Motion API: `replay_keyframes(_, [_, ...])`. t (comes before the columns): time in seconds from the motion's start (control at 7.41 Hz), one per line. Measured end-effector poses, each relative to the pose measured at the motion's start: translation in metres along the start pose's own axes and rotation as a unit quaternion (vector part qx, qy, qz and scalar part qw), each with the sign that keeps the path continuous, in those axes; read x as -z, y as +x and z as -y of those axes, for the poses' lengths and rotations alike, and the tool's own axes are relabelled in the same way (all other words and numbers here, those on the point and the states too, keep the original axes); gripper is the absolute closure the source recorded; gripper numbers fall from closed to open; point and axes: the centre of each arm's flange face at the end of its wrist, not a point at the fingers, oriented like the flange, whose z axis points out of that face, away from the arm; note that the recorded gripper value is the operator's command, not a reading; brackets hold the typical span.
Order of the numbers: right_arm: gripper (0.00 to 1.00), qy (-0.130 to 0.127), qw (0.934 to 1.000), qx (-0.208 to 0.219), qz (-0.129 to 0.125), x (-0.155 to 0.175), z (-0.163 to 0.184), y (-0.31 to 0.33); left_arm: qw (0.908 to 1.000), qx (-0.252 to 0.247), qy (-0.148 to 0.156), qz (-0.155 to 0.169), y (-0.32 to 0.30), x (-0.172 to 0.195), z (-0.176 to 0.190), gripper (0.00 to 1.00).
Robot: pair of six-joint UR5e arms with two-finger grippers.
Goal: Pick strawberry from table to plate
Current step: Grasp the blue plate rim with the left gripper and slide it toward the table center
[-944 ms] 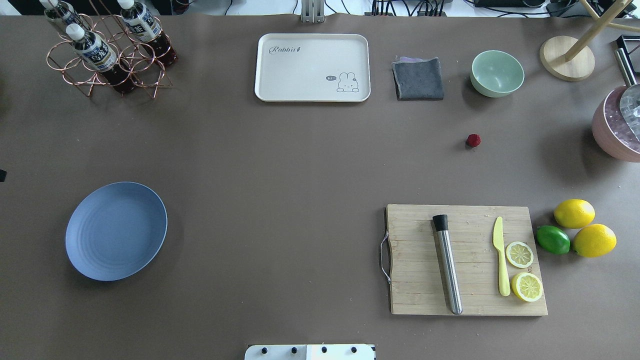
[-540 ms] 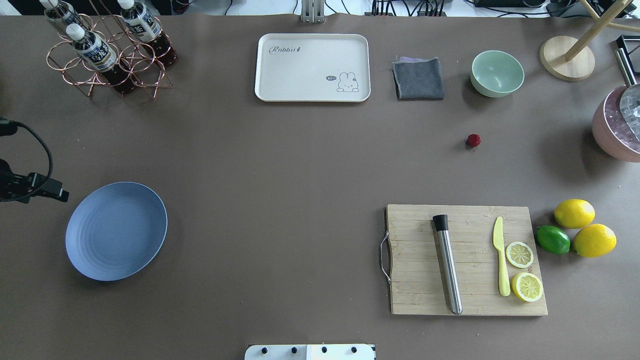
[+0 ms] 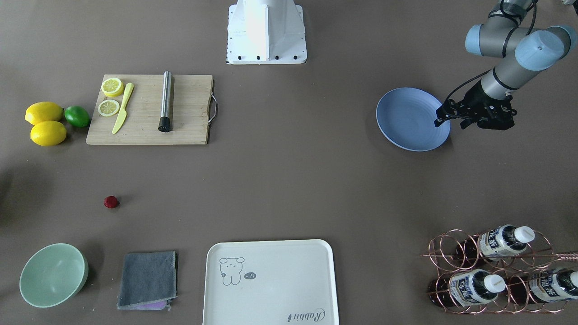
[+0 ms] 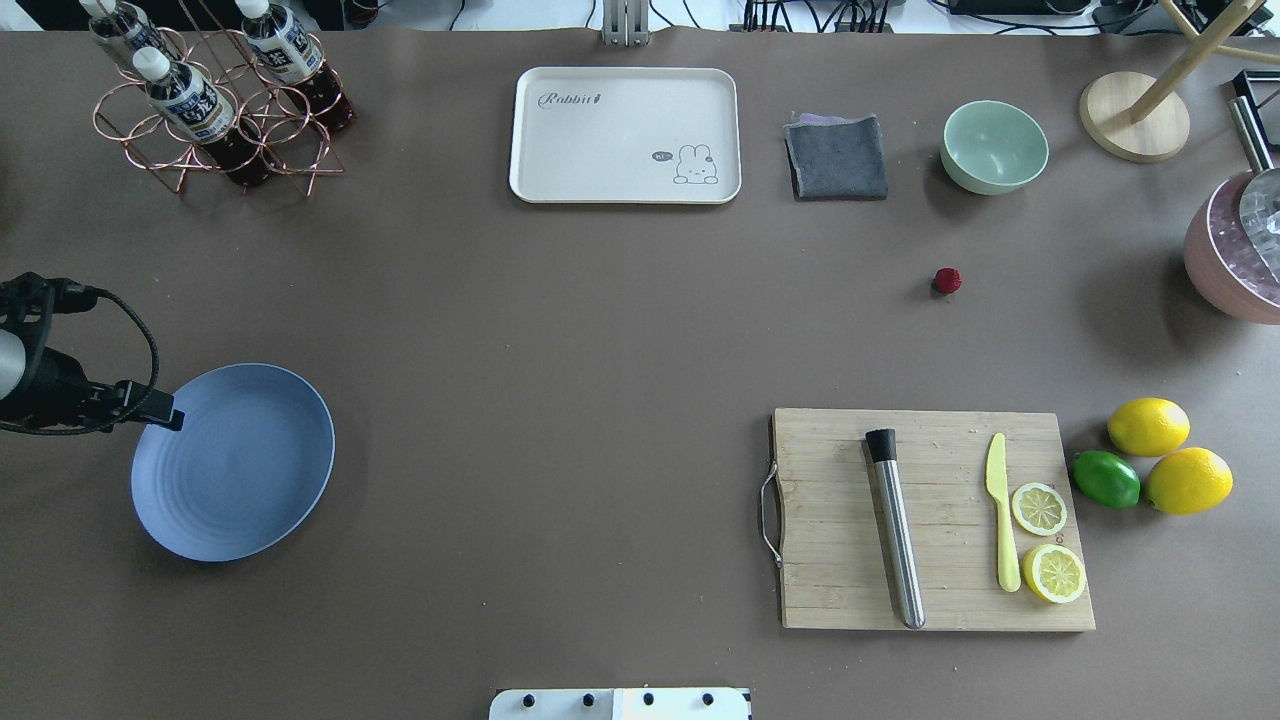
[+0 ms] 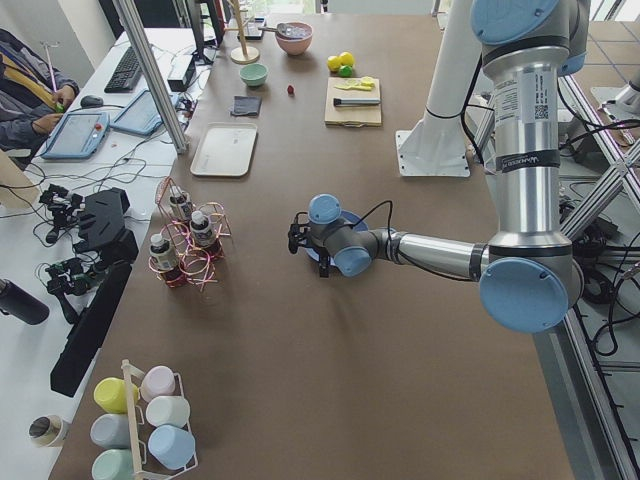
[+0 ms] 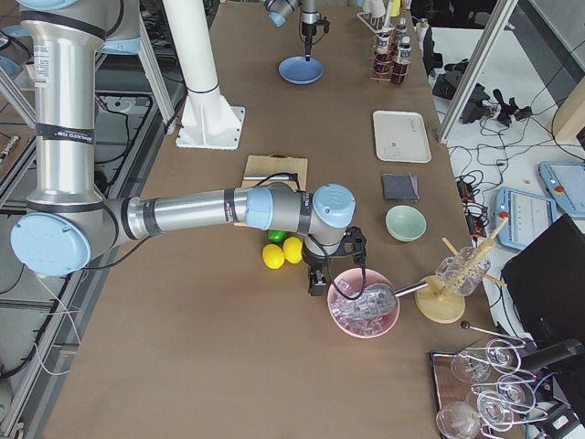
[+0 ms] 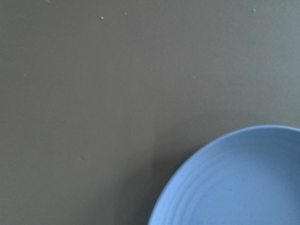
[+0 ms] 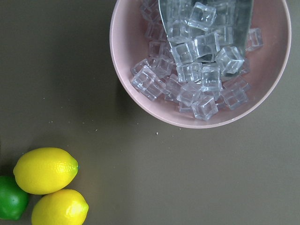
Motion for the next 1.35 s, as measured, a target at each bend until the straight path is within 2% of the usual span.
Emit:
replay_keyframes(0.27, [0.00, -0.001, 1.0000, 0.000, 0.003, -0.001, 0.000, -0.001, 1.0000, -0.001, 0.000, -0.004, 0.004, -0.010, -0.006, 1.00])
replay_keyframes(0.67, [0.00, 0.002, 0.9999, 0.002, 0.015, -0.001, 0.001, -0.006, 0.9998, -0.003, -0.011, -0.019, 0.012, -0.010, -0.008, 1.00])
replay_keyframes(0.94, [0.00, 0.003, 0.9998, 0.004, 0.019, 0.000, 0.002, -0.010, 0.9981, -0.009, -0.031, -0.052, 0.027, 0.002, -0.002, 1.00])
replay_keyframes(1.08, [0.00, 0.004, 0.9997, 0.006, 0.023, 0.000, 0.003, -0.012, 0.9973, -0.014, -0.028, -0.066, 0.044, 0.009, 0.005, 1.00])
replay_keyframes(1.35, [0.00, 0.008, 0.9991, 0.005, 0.041, 0.002, 0.014, -0.029, 0.9951, 0.024, -0.040, -0.087, 0.125, 0.021, 0.042, 1.00])
